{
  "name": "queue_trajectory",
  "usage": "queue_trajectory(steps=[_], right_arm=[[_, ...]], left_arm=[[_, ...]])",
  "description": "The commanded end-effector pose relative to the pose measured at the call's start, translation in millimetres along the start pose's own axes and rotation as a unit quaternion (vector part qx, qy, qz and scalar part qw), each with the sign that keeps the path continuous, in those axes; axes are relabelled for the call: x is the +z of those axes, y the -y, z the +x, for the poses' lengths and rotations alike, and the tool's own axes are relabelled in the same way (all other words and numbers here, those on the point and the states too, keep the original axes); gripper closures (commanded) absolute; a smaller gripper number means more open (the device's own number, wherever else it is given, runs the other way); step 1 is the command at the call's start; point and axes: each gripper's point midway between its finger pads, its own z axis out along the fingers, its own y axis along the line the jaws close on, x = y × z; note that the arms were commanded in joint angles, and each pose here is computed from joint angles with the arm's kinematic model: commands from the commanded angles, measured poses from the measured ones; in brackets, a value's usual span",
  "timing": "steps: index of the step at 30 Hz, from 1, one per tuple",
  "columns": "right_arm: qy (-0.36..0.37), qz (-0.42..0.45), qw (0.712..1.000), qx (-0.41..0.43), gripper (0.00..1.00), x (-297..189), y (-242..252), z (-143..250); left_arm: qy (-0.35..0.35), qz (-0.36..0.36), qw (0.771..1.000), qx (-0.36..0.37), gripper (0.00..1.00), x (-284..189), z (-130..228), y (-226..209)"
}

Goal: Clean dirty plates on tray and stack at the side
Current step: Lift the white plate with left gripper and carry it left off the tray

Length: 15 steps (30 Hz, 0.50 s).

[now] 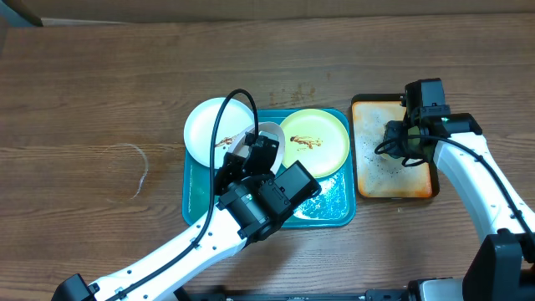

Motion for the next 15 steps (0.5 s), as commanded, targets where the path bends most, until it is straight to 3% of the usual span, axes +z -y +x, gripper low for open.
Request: queue_trajectory(steps=[1,15], right_arm=[[0.002,0.003,1.0,-0.004,0.96,0.2,1.8,-1.0],[0.002,0.003,1.0,-0.004,0.95,0.2,1.8,-0.9]], left_arm=[[0.031,-0.025,0.999,-0.035,0.96,-8.2,-17.0,-16.7],[0.031,-0.026,0.999,-0.035,0.96,-8.2,-17.0,-16.8]])
